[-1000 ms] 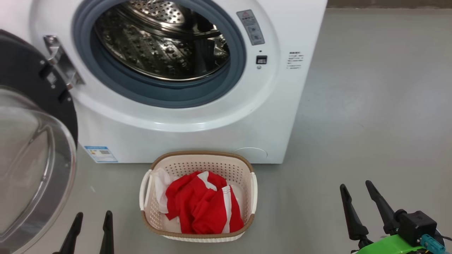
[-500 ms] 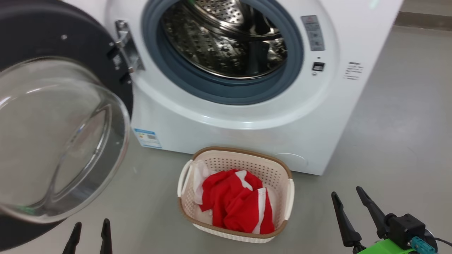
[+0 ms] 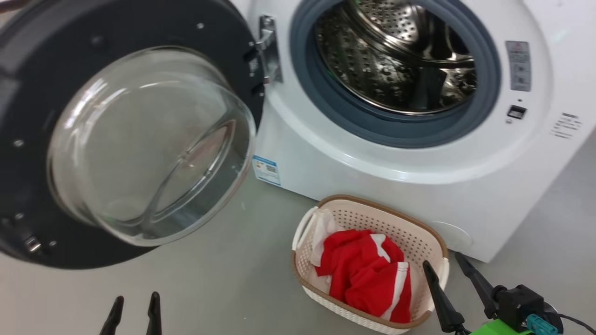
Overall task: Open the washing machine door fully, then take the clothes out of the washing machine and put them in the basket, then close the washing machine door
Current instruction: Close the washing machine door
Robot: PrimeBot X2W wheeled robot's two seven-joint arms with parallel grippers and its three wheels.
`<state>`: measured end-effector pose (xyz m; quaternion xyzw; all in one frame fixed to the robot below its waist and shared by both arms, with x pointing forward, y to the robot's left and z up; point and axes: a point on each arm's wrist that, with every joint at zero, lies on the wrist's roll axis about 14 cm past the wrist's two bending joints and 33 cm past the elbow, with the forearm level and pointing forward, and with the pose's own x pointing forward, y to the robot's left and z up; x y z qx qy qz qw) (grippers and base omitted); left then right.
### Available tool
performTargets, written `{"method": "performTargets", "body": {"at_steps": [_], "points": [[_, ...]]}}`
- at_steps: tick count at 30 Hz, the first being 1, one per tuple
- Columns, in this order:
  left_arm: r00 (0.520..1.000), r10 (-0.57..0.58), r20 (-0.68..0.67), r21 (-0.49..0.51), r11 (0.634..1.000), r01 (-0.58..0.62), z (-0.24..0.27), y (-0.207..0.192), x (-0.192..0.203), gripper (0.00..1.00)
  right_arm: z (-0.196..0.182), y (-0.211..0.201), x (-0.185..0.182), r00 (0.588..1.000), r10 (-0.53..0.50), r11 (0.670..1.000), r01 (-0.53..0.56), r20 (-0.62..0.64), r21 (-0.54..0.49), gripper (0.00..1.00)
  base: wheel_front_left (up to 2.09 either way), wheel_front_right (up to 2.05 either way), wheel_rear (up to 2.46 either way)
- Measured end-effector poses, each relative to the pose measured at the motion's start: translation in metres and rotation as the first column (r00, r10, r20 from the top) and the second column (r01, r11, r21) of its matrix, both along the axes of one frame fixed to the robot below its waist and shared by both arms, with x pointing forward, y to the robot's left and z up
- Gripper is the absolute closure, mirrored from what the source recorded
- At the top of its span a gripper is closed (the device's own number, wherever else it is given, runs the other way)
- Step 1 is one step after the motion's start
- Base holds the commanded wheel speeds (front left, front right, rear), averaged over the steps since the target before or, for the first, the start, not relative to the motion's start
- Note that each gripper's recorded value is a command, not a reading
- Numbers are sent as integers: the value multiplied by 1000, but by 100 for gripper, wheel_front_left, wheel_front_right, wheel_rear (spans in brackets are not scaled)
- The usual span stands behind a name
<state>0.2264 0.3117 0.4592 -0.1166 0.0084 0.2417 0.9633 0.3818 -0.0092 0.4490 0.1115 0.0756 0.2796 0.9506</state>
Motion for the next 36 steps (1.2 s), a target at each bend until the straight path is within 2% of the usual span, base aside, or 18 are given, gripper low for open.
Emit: {"method": "performTargets", "body": {"at_steps": [5,9,20,21,22,23,26,29,33,36], "points": [[995,101,3,-26,995,-101,-2,12,-30,0,5,40,-1,992,123,992,-123,17,7,0,0,0,0],[989,145,5,-32,989,-145,0,17,-41,0,9,59,0,983,182,983,-182,33,5,0,0,0,0],[985,171,25,-28,985,-170,8,23,-42,0,5,73,3,975,221,975,-221,20,13,0,0,0,0],[984,175,40,-36,984,-174,11,23,-41,23,4,72,3,975,220,975,-221,19,13,0,0,0,0],[982,182,57,-44,983,-180,15,25,-41,71,4,72,3,975,220,975,-220,19,13,0,0,0,0],[979,190,75,-43,981,-187,20,27,-41,100,4,72,4,975,219,976,-219,19,13,0,0,0,0],[965,210,159,-1,977,-212,49,40,-41,100,4,71,4,976,216,976,-216,17,14,0,0,0,0],[933,214,289,91,964,-249,100,59,-41,100,2,71,5,977,213,977,-213,13,17,0,0,0,0],[869,158,469,270,911,-311,186,80,-40,100,1,69,7,979,203,979,-203,9,21,0,0,0,0],[846,68,529,395,863,-316,237,90,-39,100,0,67,7,981,195,980,-195,5,24,0,0,0,0]]}}
